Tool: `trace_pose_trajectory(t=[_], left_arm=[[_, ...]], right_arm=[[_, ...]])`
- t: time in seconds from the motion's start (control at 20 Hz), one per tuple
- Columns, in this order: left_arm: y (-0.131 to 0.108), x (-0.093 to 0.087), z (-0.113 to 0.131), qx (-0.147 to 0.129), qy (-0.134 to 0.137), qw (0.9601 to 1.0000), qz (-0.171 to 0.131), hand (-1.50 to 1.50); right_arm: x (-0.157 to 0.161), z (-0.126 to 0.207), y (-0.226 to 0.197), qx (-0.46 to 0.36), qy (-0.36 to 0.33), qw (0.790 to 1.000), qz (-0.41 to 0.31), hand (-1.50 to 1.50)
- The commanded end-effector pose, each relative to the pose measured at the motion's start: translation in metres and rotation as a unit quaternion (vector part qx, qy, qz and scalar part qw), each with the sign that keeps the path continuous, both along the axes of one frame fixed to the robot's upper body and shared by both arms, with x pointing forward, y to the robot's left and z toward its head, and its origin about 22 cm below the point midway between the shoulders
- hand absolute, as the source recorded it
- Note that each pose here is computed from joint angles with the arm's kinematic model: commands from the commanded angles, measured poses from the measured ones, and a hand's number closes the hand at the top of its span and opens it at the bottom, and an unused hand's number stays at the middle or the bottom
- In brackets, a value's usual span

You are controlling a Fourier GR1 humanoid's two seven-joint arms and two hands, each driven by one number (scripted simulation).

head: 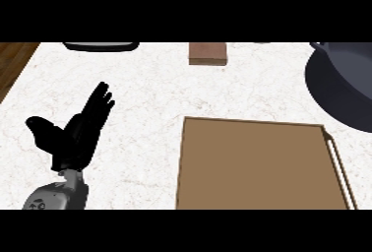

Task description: Pick the tomato from the tray and place it in the pot

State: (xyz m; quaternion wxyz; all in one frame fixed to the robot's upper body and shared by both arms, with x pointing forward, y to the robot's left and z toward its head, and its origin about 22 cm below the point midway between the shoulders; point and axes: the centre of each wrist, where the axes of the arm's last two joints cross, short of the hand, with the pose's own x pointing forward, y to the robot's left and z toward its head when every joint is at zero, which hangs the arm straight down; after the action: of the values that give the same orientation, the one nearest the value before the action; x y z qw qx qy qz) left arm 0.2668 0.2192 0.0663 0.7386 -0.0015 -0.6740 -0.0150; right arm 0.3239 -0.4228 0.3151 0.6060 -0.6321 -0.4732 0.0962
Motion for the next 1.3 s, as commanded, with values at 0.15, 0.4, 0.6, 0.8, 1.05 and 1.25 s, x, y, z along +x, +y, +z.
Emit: trace_pose_trajectory(t=[0.15,0.4,0.6,0.8,1.05,1.25], left_arm=[[-0.015,-0.003,-0.001,0.004,0.001,1.0,0.003,0.0],[0.006,0.003,0.006,-0.006,0.003,0.9999,-0.008,0.0],[0.005,0.006,0.01,0.001,-0.011,0.9999,0.003,0.0],[-0.006,-0.005,-0.002,-0.006,-0.002,0.9999,-0.01,0.0],[0.003,-0.004,0.007,-0.007,0.001,1.0,-0.005,0.0],[-0.001,0.0,-0.003,-0.006,0.0,1.0,0.003,0.0]], right_arm=[[0.039,-0.016,-0.018,0.024,0.033,0.999,-0.009,1.5],[0.063,-0.063,-0.015,-0.003,0.06,0.998,0.016,1.5],[0.07,-0.083,-0.023,0.132,0.055,0.99,-0.001,1.5],[0.075,-0.093,-0.033,0.199,0.059,0.978,-0.004,-1.5],[0.082,-0.104,-0.025,0.263,-0.026,0.965,0.003,-1.5],[0.07,-0.092,-0.038,0.232,-0.166,0.958,-0.003,-1.5]])
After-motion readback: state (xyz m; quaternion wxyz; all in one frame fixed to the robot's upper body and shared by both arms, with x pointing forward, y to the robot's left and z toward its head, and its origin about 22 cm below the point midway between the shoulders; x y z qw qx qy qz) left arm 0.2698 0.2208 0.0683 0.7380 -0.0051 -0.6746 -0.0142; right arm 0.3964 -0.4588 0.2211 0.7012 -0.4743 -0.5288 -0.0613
